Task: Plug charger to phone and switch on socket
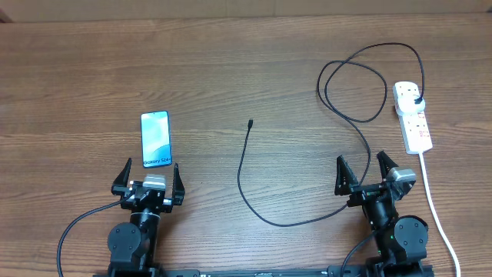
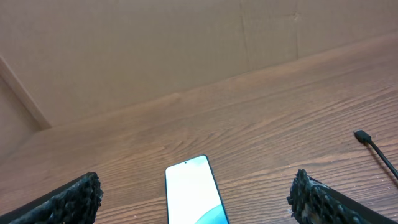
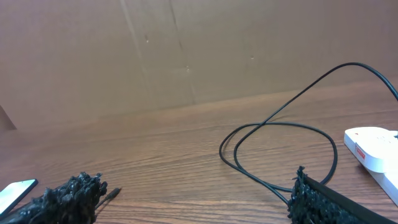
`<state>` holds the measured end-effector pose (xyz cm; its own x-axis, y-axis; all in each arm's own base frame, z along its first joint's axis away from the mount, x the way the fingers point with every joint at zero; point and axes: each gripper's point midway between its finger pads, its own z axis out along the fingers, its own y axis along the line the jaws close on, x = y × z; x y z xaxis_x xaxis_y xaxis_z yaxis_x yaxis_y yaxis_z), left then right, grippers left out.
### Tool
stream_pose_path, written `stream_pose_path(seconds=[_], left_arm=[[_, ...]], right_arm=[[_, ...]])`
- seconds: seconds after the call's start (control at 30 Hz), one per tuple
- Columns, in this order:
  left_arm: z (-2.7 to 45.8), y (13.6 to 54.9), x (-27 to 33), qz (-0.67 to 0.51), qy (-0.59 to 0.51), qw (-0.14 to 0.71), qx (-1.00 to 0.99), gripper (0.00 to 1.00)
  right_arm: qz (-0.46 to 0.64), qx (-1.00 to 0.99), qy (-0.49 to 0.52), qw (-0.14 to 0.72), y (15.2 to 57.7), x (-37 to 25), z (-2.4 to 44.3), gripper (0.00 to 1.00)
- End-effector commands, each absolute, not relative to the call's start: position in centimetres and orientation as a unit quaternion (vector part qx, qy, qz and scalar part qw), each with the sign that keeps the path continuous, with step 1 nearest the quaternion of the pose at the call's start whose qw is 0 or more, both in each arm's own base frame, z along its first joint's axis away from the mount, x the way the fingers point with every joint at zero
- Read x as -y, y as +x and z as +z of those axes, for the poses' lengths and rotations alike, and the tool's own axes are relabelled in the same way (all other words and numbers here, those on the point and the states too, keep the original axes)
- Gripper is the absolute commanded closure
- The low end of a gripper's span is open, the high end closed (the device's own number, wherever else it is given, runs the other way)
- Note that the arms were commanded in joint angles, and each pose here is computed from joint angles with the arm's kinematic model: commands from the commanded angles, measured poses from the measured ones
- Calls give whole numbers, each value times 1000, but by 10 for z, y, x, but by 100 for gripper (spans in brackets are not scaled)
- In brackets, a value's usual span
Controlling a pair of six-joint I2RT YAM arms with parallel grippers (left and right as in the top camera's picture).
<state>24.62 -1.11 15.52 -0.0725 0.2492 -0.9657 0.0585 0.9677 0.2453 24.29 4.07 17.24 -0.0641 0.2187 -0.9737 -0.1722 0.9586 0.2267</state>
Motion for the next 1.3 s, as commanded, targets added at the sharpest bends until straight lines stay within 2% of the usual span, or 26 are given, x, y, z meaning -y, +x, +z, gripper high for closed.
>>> stream_pose_path(seconds=[0.0, 1.27], left_arm=[[156, 246, 12, 77, 112, 676, -725, 0], [157, 246, 16, 69, 119, 677, -723, 0]], right_arm=[[147, -714, 16, 684, 243, -42, 170, 0], [147, -714, 16, 684, 243, -42, 170, 0]])
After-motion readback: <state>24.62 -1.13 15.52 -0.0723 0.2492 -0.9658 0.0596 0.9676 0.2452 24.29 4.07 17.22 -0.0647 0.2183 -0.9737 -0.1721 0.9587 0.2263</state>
